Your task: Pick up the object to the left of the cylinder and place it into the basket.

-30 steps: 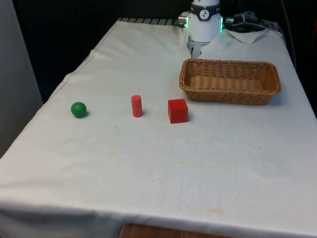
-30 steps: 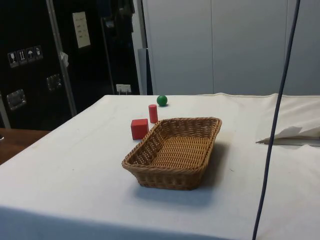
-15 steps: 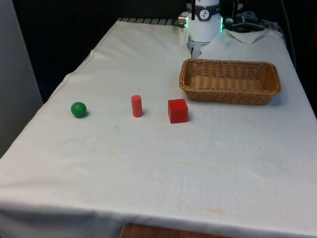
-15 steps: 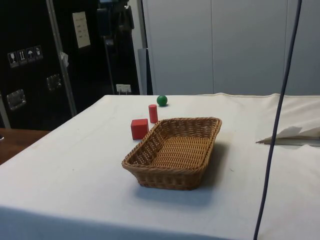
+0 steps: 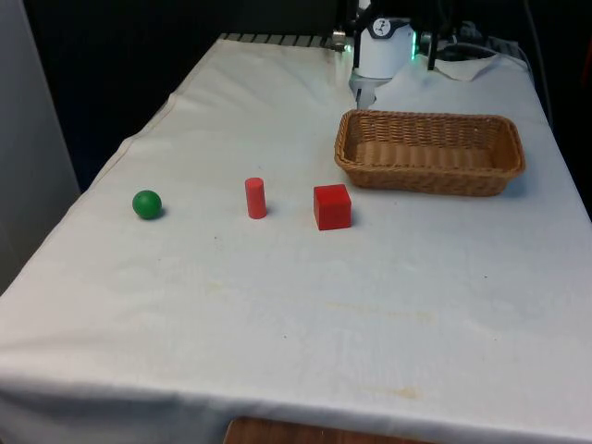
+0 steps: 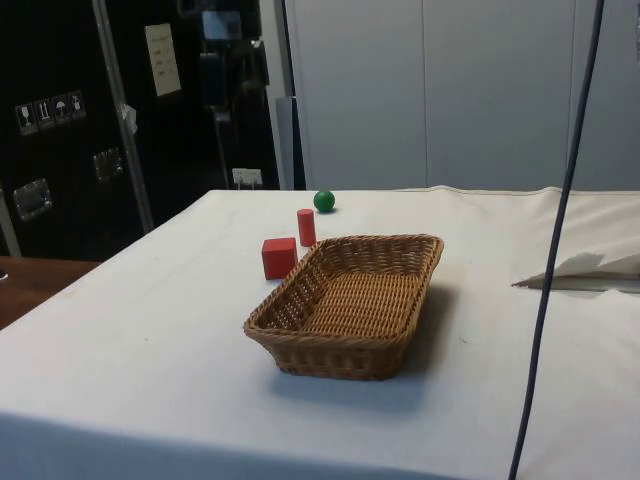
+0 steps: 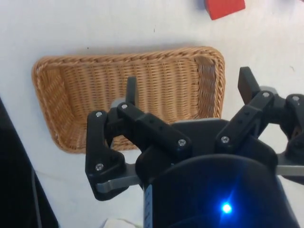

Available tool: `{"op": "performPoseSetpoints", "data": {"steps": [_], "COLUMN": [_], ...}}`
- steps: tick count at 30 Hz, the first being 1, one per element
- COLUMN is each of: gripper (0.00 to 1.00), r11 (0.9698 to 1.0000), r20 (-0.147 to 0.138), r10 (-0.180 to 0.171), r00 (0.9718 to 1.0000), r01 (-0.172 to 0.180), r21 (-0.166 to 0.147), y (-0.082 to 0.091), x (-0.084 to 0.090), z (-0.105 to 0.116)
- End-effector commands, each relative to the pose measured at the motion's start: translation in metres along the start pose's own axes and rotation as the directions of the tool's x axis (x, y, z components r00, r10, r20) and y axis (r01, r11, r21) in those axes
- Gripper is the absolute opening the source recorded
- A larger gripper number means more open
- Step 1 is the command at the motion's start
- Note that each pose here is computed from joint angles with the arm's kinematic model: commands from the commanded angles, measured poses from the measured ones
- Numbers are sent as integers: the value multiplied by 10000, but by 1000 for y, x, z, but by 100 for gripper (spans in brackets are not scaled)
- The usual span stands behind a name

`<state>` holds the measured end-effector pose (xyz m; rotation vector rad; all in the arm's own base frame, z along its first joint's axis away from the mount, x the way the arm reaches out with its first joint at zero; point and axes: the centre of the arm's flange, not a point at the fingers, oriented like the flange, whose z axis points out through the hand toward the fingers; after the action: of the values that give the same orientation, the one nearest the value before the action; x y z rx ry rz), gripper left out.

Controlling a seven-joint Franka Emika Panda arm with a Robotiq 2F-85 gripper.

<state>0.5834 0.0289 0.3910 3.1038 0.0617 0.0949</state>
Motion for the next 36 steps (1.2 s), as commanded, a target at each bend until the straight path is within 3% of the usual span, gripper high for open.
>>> {"op": "performPoseSetpoints", "data": {"steps": [1,8,9,15,17,19,26,27,29,36], "gripper": [100,100,100,100,100,100,100,100,100,100], "r11": [10000,9996,9996,9981,9980,9968,9931,9938,9927,9893], "r20": [-134,-327,-223,-469,-372,-518,-568,-456,-575,-745], "r10": [-45,-284,-234,-602,-598,-799,-1166,-1089,-1206,-1443], "r00": [9999,9991,9995,9971,9975,9955,9916,9930,9910,9867], "r01": [46,282,230,597,590,793,1158,1078,1198,1423], "r21": [64,-67,-155,-129,-232,-140,-163,-263,-164,-315], "y": [-1,-2,-1,-3,-2,-4,-5,-4,-6,-7], "x": [0,-1,-1,-3,-3,-4,-8,-7,-8,-11], "z": [3,23,20,40,41,49,68,65,71,94]}}
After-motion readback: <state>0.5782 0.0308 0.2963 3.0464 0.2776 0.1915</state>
